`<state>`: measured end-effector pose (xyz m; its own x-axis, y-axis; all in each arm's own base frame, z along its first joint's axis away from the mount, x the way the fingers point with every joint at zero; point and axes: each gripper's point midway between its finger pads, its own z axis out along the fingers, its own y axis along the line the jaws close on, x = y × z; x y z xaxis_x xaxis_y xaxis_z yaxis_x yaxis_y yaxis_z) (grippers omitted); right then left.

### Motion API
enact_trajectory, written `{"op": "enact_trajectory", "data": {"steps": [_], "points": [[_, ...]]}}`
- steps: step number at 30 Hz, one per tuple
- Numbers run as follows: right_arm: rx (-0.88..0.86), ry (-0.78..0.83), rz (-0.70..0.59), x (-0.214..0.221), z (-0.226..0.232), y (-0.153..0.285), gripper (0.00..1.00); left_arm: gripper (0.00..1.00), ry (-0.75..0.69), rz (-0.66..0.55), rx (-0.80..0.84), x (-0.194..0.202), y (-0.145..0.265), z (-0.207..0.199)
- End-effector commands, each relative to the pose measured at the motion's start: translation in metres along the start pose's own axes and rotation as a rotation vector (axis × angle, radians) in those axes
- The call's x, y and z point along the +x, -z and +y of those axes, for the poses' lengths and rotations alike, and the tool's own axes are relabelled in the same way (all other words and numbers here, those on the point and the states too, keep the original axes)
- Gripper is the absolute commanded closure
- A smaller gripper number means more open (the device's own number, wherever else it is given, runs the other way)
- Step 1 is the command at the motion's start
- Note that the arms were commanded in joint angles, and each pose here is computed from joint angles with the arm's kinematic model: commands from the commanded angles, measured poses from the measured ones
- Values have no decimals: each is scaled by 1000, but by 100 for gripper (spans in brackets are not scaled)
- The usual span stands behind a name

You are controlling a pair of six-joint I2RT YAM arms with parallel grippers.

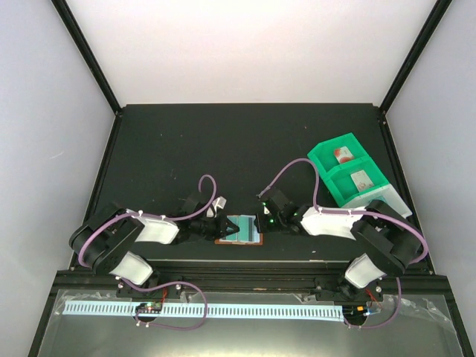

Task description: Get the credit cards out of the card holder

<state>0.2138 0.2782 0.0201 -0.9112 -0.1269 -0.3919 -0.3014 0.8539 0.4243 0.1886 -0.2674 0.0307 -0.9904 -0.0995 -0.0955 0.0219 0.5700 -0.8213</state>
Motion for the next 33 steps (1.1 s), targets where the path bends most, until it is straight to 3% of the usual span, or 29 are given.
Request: {"op": "enact_trajectory", "data": {"steps": [1, 12, 22, 33], "points": [[117, 13, 44, 13, -25, -5, 90, 99, 0, -21, 16, -3, 4, -2], [56, 17, 29, 2, -6, 10, 89, 98, 24, -37, 13, -1, 9, 4], [-122, -20, 45, 4, 33, 15, 82, 98, 18, -42, 32, -1, 10, 0], [-16, -25, 99, 19, 8, -7, 87, 88, 15, -52, 16, -4, 9, 1]]}}
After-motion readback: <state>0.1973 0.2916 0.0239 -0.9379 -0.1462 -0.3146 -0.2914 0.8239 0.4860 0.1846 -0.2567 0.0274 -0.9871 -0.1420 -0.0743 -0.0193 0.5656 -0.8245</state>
